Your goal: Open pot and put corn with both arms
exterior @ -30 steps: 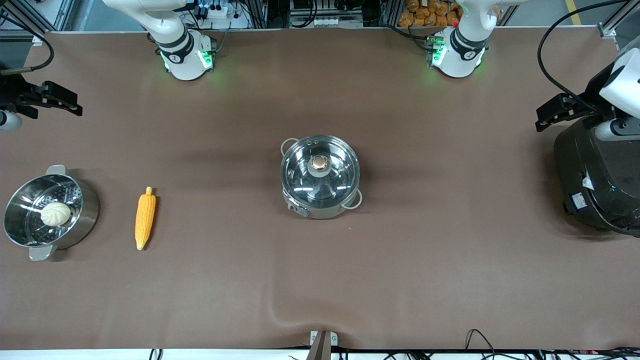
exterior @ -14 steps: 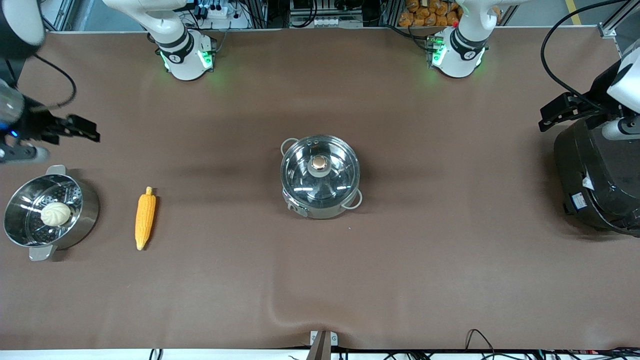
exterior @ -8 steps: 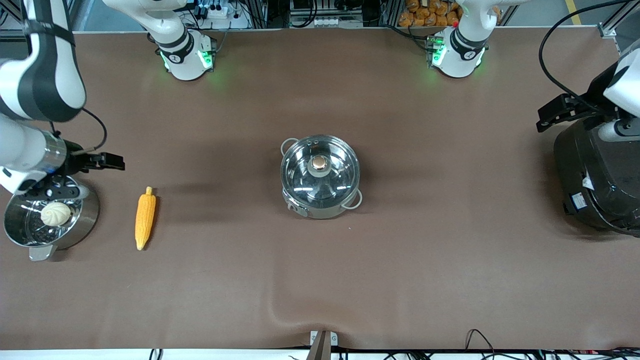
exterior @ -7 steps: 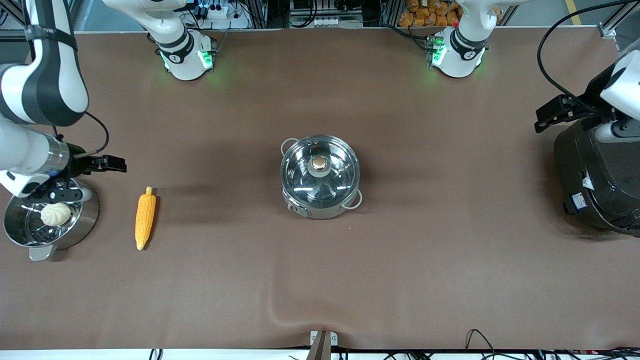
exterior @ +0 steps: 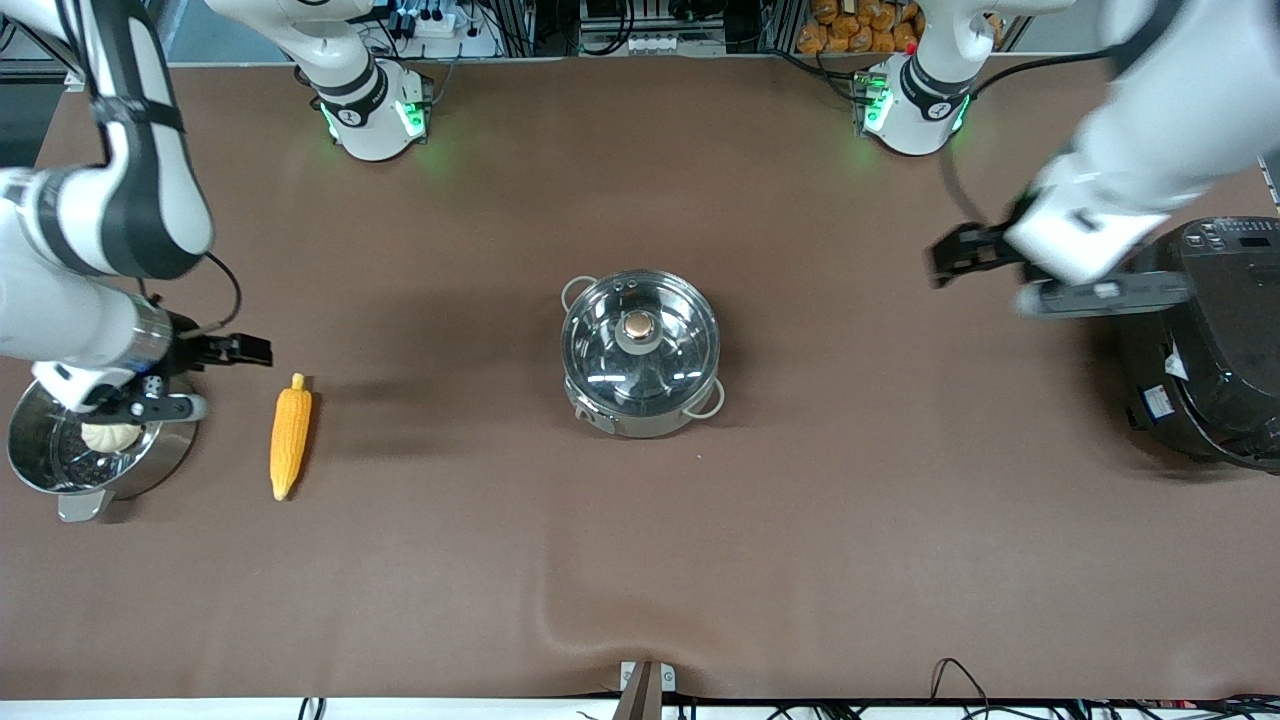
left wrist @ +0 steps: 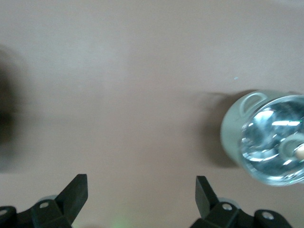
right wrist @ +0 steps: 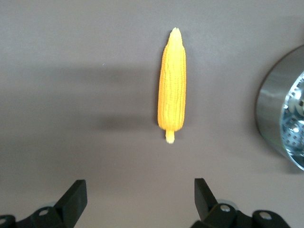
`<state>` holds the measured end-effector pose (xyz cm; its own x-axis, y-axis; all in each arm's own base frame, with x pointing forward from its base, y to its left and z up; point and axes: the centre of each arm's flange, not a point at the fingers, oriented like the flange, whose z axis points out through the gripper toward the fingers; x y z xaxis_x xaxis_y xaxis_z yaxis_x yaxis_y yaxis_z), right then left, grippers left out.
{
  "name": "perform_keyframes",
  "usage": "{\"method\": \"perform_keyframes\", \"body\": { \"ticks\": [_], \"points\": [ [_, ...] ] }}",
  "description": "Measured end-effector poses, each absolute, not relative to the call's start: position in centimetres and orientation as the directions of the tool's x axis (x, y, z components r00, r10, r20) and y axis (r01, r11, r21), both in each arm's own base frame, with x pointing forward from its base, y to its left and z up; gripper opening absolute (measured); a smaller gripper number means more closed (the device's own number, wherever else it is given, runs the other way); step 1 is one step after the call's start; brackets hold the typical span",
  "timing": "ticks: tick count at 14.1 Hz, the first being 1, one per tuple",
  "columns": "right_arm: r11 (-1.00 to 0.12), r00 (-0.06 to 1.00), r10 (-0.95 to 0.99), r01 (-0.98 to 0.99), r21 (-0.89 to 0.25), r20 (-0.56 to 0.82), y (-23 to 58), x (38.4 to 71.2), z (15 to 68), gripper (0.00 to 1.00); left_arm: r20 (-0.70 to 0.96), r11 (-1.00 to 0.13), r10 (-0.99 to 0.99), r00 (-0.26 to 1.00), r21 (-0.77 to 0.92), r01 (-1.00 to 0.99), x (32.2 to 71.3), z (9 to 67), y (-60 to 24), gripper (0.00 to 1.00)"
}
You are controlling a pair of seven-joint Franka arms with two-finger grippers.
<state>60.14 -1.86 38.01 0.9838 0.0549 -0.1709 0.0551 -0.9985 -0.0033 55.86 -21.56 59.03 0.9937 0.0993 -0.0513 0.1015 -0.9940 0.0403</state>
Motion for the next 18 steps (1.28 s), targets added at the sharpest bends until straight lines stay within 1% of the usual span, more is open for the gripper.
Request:
{"method": "perform_keyframes", "body": {
  "ticks": [2,5,8,11,13,16,17,18],
  "points": [
    [-0.998,0.982,0.065,0.066,-0.002,-0.176,-2.0,60.7,33.6,1.00,-0.046,-0.985,0.160,0.986,0.052,0.162,55.2,56.7,-28.3,1.00],
    [-0.990,0.981,0.138,0.139,0.001,-0.136,-2.2,62.7,28.0,1.00,-0.067,-0.966,0.249,0.966,0.057,0.253,54.2,53.2,-36.9,1.00],
    [-0.985,0.973,0.171,0.172,-0.005,-0.152,-4.5,63.9,25.1,1.00,-0.067,-0.922,0.373,0.925,0.088,0.378,53.6,48.4,-44.1,1.00],
    [-0.989,0.973,0.151,0.150,-0.016,-0.174,-7.9,63.6,21.7,1.00,-0.066,-0.895,0.431,0.900,0.092,0.436,52.6,44.0,-48.3,1.00],
    [-0.988,0.971,0.151,0.146,-0.040,-0.184,-7.3,63.5,20.0,1.00,-0.058,-0.899,0.429,0.901,0.065,0.432,52.1,42.0,-49.6,1.00],
    [-0.982,0.969,0.187,0.182,-0.046,-0.164,-6.2,63.9,19.1,1.00,-0.023,-0.911,0.411,0.912,0.022,0.411,51.0,39.1,-51.4,1.00],
    [-0.974,0.961,0.227,0.222,-0.050,-0.156,-6.5,63.9,18.7,0.93,-0.010,-0.915,0.403,0.915,0.017,0.403,50.5,38.5,-52.1,1.00],
    [-0.963,0.952,0.271,0.266,-0.053,-0.146,-7.0,64.0,18.3,0.81,-0.001,-0.918,0.396,0.918,0.019,0.396,50.2,38.1,-52.7,1.00]
  ]
}}
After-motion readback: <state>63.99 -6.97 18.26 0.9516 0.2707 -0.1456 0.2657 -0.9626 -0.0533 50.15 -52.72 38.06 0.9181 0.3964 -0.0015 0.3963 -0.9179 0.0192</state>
